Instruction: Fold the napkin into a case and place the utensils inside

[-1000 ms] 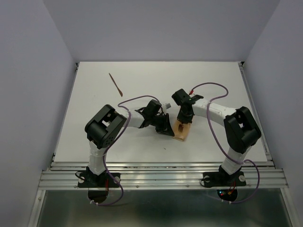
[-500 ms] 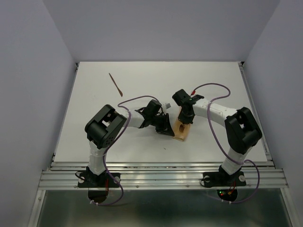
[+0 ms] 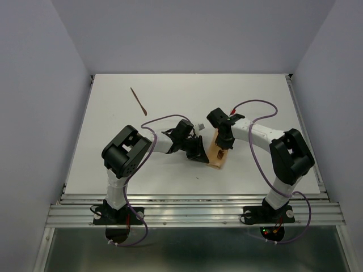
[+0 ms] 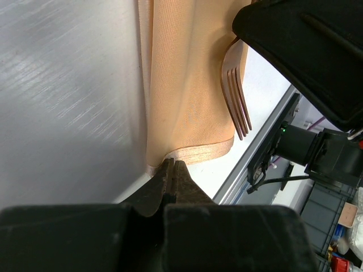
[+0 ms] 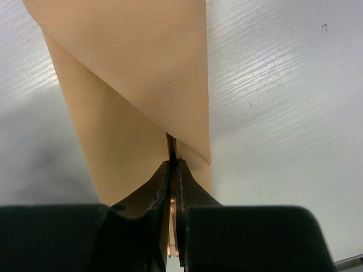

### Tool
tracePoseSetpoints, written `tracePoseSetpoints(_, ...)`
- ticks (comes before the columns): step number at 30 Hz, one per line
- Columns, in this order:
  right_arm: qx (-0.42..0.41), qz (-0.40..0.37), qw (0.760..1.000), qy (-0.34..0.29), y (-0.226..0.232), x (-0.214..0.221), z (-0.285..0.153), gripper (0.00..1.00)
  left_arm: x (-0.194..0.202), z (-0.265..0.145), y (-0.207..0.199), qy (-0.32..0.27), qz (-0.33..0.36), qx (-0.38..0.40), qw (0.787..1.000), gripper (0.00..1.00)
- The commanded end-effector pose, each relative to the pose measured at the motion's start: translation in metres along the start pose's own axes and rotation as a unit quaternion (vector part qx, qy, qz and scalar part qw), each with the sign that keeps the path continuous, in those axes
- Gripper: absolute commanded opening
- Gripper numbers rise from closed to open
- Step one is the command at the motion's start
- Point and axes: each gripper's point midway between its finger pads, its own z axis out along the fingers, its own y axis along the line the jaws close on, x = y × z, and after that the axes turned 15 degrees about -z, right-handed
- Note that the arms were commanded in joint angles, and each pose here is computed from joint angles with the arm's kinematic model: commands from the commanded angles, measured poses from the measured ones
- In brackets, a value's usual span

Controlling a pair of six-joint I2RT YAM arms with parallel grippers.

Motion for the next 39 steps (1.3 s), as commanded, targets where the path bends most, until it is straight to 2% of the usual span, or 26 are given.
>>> tracePoseSetpoints(1, 0.014, 0.011, 1.0, -0.023, -0.011, -0.005, -0.009, 0.01, -0.003, 0.004, 0.014, -0.017, 0.001, -0.027, 0.999, 0.0)
tracePoseSetpoints(18, 0.026, 0.003, 1.0, -0.013, -0.008, 0.001, 0.008, 0.01, -0.003, 0.003, 0.014, -0.017, 0.001, -0.027, 0.999, 0.0)
tracePoseSetpoints(22, 0.01, -0.002, 1.0, -0.014, -0.002, -0.001, 0.005, 0.16, -0.003, 0.002, 0.013, -0.019, 0.001, -0.027, 0.999, 0.0)
tracePoseSetpoints(24, 0.002, -0.003, 1.0, -0.019, -0.001, -0.003, 0.003, 0.3, -0.004, 0.001, 0.012, -0.023, 0.004, -0.029, 0.999, 0.0)
tracePoseSetpoints(27, -0.007, -0.002, 1.0, -0.026, 0.001, -0.008, -0.004, 0.35, -0.006, -0.001, 0.011, -0.027, 0.009, -0.033, 0.999, 0.0)
tracePoseSetpoints(37, -0.03, 0.002, 0.998, -0.046, 0.004, -0.022, -0.025, 0.39, -0.015, -0.014, -0.007, -0.051, 0.036, -0.039, 0.997, 0.0)
tracePoseSetpoints(39, -0.031, 0.0, 0.998, -0.053, 0.001, -0.026, -0.031, 0.44, -0.018, -0.019, -0.005, -0.061, 0.038, -0.057, 0.996, 0.06)
